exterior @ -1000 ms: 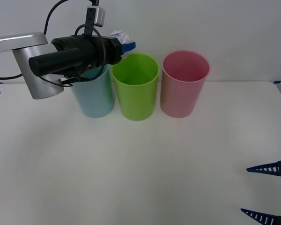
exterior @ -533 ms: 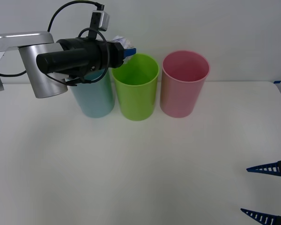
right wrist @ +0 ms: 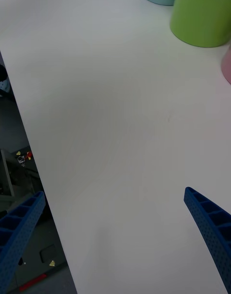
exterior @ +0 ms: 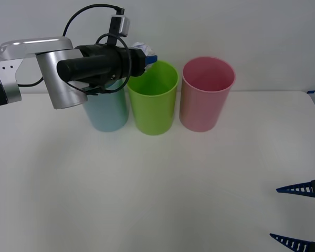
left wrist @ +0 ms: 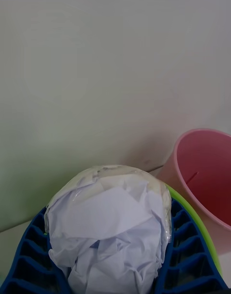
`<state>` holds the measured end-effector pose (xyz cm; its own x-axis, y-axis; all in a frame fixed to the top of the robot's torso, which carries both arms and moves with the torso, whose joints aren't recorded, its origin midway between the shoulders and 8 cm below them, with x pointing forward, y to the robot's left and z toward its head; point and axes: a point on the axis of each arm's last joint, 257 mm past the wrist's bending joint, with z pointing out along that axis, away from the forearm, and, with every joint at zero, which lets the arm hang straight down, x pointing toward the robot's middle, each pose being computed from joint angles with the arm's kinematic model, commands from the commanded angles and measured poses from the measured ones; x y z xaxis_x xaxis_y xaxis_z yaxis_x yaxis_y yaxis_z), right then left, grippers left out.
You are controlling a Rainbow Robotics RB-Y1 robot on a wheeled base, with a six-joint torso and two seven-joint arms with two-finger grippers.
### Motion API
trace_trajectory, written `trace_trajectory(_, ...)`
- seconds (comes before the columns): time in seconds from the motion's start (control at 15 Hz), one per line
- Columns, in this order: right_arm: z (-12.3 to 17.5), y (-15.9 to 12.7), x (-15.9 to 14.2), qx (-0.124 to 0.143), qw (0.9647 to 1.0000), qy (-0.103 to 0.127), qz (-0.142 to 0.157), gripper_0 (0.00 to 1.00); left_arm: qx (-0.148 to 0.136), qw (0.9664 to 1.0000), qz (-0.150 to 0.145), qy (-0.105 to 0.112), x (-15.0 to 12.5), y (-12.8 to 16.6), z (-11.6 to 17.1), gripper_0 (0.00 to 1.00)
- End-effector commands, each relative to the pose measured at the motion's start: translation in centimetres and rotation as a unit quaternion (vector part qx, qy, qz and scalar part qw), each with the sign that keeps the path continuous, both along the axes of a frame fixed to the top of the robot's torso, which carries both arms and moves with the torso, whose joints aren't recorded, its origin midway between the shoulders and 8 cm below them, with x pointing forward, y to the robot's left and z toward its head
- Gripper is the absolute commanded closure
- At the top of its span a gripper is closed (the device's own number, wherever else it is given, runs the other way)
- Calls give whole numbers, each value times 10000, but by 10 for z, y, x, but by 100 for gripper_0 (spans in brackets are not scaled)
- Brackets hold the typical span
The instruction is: Put cans in the blue bin and PET bottles in the pink bin and trash in the green bin.
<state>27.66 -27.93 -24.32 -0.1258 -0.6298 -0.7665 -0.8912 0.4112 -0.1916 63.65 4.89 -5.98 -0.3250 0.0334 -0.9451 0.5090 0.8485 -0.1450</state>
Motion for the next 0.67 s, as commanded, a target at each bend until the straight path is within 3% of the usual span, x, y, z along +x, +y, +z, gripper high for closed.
trace_trajectory(0.07, 0, 0, 0, 0, 10000, 0, 0, 0, 7, 10000, -13, 9, -1, -2, -1, 100)
trace_trajectory(0.33, 0, 0, 0, 0, 10000, 0, 0, 0, 46, 10000, 33, -6, 0, 1, 0, 100)
trace_trajectory(0.4, 0, 0, 0, 0, 10000, 0, 0, 0, 128, 9999, 57, -49, 2, 3, 0, 87)
trace_trajectory(0.47, 0, 0, 0, 0, 10000, 0, 0, 0, 198, 9998, 81, -63, 2, 5, -2, 59)
trace_trajectory(0.53, 0, 0, 0, 0, 10000, 0, 0, 0, 252, 9996, 79, -95, 3, 5, -2, 39)
trace_trajectory(0.6, 0, 0, 0, 0, 10000, 0, 0, 0, 295, 9994, 82, -140, 4, 7, 0, 10)
trace_trajectory(0.67, 0, 0, 0, 0, 10000, 0, 0, 0, 330, 9993, 63, -158, 3, 7, 0, 0)
